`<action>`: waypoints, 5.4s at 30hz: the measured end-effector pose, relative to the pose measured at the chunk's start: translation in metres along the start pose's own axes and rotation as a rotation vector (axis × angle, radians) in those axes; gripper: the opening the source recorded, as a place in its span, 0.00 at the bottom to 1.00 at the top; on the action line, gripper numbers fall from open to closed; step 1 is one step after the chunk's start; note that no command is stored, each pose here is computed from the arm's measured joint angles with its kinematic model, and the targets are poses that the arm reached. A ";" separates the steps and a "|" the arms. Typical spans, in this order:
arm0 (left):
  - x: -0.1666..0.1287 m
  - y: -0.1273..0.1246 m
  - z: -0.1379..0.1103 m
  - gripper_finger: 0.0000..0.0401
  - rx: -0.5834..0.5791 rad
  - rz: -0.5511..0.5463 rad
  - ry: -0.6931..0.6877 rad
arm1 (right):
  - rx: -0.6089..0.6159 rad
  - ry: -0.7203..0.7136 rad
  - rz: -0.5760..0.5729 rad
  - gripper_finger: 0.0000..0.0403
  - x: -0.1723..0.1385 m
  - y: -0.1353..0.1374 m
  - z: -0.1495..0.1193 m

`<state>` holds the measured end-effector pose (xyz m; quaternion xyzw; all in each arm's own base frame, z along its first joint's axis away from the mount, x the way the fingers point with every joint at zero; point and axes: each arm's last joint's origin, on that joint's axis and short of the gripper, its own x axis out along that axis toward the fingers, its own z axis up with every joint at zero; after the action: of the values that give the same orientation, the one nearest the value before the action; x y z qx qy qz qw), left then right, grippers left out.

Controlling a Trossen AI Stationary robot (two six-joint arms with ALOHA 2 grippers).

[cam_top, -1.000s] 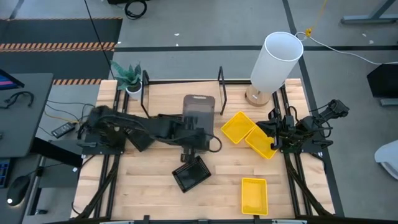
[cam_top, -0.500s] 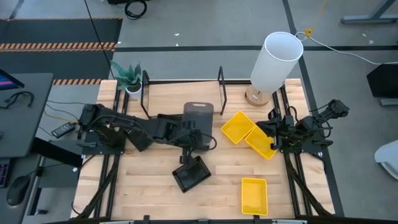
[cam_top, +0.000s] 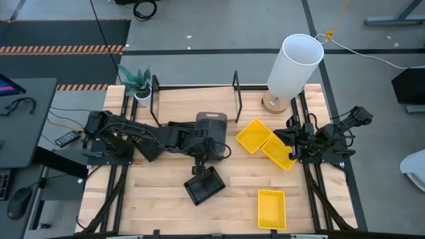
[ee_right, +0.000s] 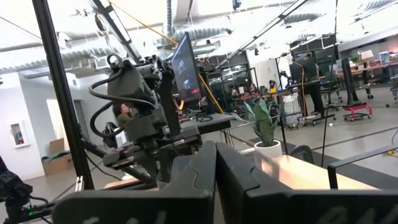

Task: Stack baskets on shelf by color
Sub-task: Stack the bottom black bin on top of the top black bin, then put the stacked black bin on the shelf

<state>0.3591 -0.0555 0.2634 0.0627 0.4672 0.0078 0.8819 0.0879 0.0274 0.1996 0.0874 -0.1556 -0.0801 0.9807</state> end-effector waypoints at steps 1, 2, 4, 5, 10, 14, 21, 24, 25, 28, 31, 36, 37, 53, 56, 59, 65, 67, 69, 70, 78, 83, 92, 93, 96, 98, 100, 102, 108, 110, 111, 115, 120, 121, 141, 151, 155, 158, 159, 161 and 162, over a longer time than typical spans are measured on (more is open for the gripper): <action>0.000 0.000 0.000 0.11 -0.001 0.006 0.000 | 0.000 0.000 0.000 0.04 0.000 0.000 0.000; 0.000 0.000 0.000 0.13 -0.002 0.013 0.001 | 0.000 0.000 0.000 0.04 0.000 0.000 0.000; 0.000 0.001 0.000 0.19 -0.002 0.023 -0.002 | 0.000 0.000 0.000 0.04 0.000 0.000 0.000; 0.000 0.001 0.000 0.22 -0.005 0.026 -0.005 | 0.000 0.000 0.000 0.04 0.000 0.000 0.000; 0.000 0.001 0.001 0.37 -0.008 0.040 -0.014 | 0.000 0.000 0.000 0.04 0.000 0.000 0.000; -0.008 0.003 0.010 0.44 -0.025 0.040 -0.041 | 0.000 0.000 0.000 0.04 0.000 0.000 0.000; -0.018 0.003 0.017 0.47 -0.095 0.023 -0.039 | 0.000 0.000 0.000 0.04 0.000 0.000 0.000; -0.016 0.002 0.016 0.47 -0.124 0.021 -0.031 | 0.000 0.000 0.000 0.04 0.000 0.000 0.000; -0.014 0.001 0.016 0.47 -0.127 0.020 -0.027 | 0.000 0.000 0.000 0.04 0.000 0.000 0.000; -0.005 -0.002 0.014 0.47 -0.125 0.020 0.001 | 0.000 0.000 0.000 0.04 0.000 0.000 0.000; 0.008 -0.005 0.011 0.47 -0.111 0.023 0.047 | 0.000 -0.001 0.000 0.04 0.000 0.000 0.000; 0.033 -0.010 0.006 0.47 -0.069 0.026 0.110 | 0.000 0.000 0.000 0.04 0.000 0.000 0.000; 0.038 -0.011 0.004 0.47 -0.057 0.026 0.124 | 0.002 -0.003 0.000 0.04 0.000 0.000 0.000; 0.068 -0.015 -0.009 0.34 -0.024 0.046 0.245 | 0.001 -0.002 0.000 0.04 0.000 0.000 0.000; 0.068 -0.014 -0.011 0.25 -0.021 0.047 0.261 | 0.001 -0.002 0.000 0.04 0.000 0.000 0.000; 0.068 -0.014 -0.011 0.11 -0.024 0.056 0.265 | 0.001 -0.001 0.000 0.04 0.000 0.000 0.000; 0.068 -0.014 -0.011 0.05 -0.034 0.059 0.270 | 0.001 -0.001 0.000 0.04 0.000 0.000 0.000; 0.067 -0.014 -0.011 0.05 -0.041 0.056 0.270 | 0.000 -0.001 0.000 0.04 0.000 0.000 0.000; 0.065 -0.014 -0.011 0.05 -0.048 0.045 0.268 | 0.001 -0.001 0.000 0.04 0.000 0.000 0.000; 0.064 -0.014 -0.011 0.05 -0.051 0.041 0.268 | 0.001 -0.001 0.000 0.04 0.000 0.000 0.000; 0.032 -0.010 0.021 0.05 -0.059 0.026 0.241 | 0.001 -0.001 0.000 0.04 0.000 0.000 0.000; 0.008 0.004 0.041 0.05 -0.058 0.037 0.204 | 0.000 -0.001 0.000 0.04 0.000 0.000 0.000; -0.004 0.041 0.049 0.05 -0.052 0.071 0.215 | 0.000 -0.001 0.000 0.04 0.000 0.000 0.000; -0.004 0.044 0.048 0.05 -0.051 0.073 0.221 | 0.000 -0.001 0.000 0.04 0.000 0.000 0.000; -0.003 0.051 0.047 0.05 -0.036 0.071 0.231 | 0.000 -0.001 0.000 0.04 0.000 0.000 0.000; -0.003 0.058 0.045 0.05 -0.028 0.073 0.244 | 0.000 -0.001 0.000 0.04 0.000 0.000 0.000; -0.003 0.065 0.044 0.05 -0.029 0.071 0.258 | 0.000 0.000 0.000 0.04 0.000 0.000 0.000; -0.002 0.074 0.042 0.05 -0.029 0.073 0.263 | 0.001 -0.001 0.000 0.04 0.000 0.000 0.000; 0.005 0.107 0.034 0.05 -0.030 0.097 0.274 | 0.000 -0.001 0.000 0.04 0.000 0.000 0.000; 0.010 0.118 0.029 0.05 -0.034 0.103 0.280 | 0.000 0.000 0.000 0.04 0.000 0.000 0.000; 0.012 0.123 0.026 0.05 -0.036 0.109 0.281 | 0.000 -0.001 0.000 0.04 0.000 0.000 0.000; 0.021 0.143 0.015 0.05 -0.045 0.129 0.290 | 0.000 -0.001 0.000 0.04 0.000 0.000 0.000; 0.026 0.164 0.002 0.05 -0.063 0.144 0.319 | 0.000 -0.001 0.000 0.04 0.000 0.000 0.000; 0.026 0.168 0.000 0.05 -0.065 0.145 0.324 | 0.000 -0.001 0.000 0.04 0.000 0.000 0.000; 0.013 0.205 -0.034 0.05 -0.135 0.091 0.521 | 0.000 0.000 0.000 0.04 0.000 0.000 0.000; 0.009 0.202 -0.039 0.05 -0.153 0.091 0.591 | 0.000 -0.001 0.000 0.04 0.000 0.000 0.000; 0.008 0.202 -0.041 0.05 -0.160 0.095 0.614 | 0.000 -0.001 0.000 0.04 0.000 0.000 0.000; 0.007 0.201 -0.042 0.05 -0.165 0.093 0.629 | 0.000 0.000 0.000 0.04 0.000 0.000 0.000; 0.007 0.200 -0.042 0.05 -0.168 0.092 0.633 | 0.000 0.000 0.000 0.04 0.000 0.000 0.000; 0.007 0.199 -0.042 0.05 -0.168 0.090 0.640 | 0.000 0.000 0.000 0.04 0.000 0.000 0.000; 0.007 0.197 -0.042 0.05 -0.165 0.088 0.646 | 0.000 -0.001 0.000 0.04 0.000 0.000 0.000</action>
<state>0.3372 0.1451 0.2575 0.0055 0.7170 0.1031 0.6893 0.0878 0.0274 0.1997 0.0876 -0.1560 -0.0801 0.9806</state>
